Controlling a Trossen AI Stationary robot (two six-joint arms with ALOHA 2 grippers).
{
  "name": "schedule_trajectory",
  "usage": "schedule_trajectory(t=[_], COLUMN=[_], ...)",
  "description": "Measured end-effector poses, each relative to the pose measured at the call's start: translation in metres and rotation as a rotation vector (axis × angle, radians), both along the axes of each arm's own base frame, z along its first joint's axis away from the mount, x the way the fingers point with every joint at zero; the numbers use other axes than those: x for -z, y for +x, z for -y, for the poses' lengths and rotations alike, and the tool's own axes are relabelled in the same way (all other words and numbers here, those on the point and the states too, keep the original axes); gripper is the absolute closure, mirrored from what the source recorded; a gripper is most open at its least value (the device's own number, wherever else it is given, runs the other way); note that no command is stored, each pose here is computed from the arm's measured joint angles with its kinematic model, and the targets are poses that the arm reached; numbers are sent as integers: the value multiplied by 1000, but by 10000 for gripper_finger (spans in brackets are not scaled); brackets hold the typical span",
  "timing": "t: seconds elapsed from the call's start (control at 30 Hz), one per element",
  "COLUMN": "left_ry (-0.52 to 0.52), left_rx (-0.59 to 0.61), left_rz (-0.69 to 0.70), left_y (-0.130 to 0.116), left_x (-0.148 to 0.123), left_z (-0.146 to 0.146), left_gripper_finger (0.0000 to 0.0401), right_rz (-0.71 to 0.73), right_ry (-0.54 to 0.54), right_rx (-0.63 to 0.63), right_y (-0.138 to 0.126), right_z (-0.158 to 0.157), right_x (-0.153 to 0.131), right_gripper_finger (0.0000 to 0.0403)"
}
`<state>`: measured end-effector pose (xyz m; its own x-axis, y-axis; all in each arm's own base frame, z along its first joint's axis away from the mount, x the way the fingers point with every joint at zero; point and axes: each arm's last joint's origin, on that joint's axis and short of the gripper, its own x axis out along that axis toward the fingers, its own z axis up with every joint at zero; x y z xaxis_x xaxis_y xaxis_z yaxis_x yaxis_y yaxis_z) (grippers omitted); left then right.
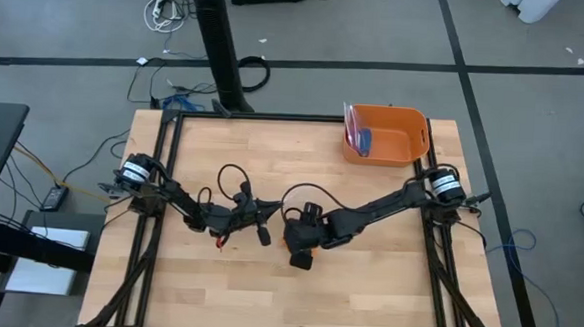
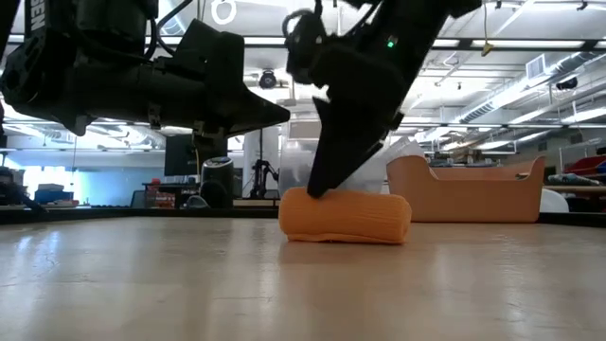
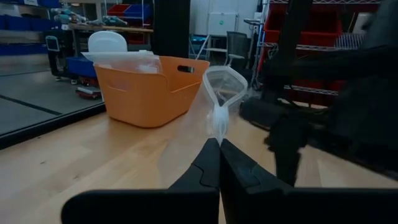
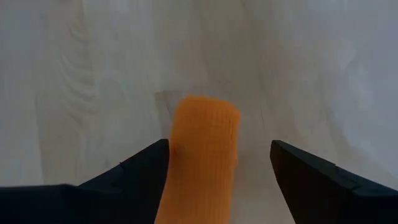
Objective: Roll bandage
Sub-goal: Put the rolled orange bandage into the transparent zip bag
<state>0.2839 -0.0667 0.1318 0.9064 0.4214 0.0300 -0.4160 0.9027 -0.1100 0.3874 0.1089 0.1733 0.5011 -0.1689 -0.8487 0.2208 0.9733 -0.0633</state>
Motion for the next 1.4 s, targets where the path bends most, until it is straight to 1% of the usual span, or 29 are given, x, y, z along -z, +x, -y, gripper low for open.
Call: schedule_trajectory(t=[0.13,0.23,0.47,0.73,0.83,0.97,1.07,1.17,1.3,1.33,1.4], left_ry=[-4,-4,-9,-17,-19,-19,-20,-28,-47,-47,-48], left_rx=[11,12,13,19,19,19,20,26,54,60,63], left_rz=[0,-3,-2,-12,-10,-9,-8,-3,5,4,8], left_y=[0,0,0,0,0,0,0,0,1,1,0], left_x=[0,0,1,2,2,2,2,2,2,2,1], left_z=[0,0,0,1,1,1,1,1,2,2,3], left_gripper_finger=[401,401,401,401,401,401,401,401,401,401,401], right_rz=[-2,1,-10,-61,-51,-35,-13,30,137,177,260], right_ry=[50,67,125,152,131,113,98,84,15,-20,-123], right_rx=[-12,-29,-32,-41,-31,-60,-112,-185,-258,-272,-277], right_y=[6,8,9,10,11,13,15,15,2,-4,-18], right_z=[4,5,9,9,9,7,1,-9,-26,-29,-35], right_x=[7,8,9,26,26,20,10,-9,-56,-70,-97], right_gripper_finger=[124,130,160,178,201,261,301,307,308,308,308])
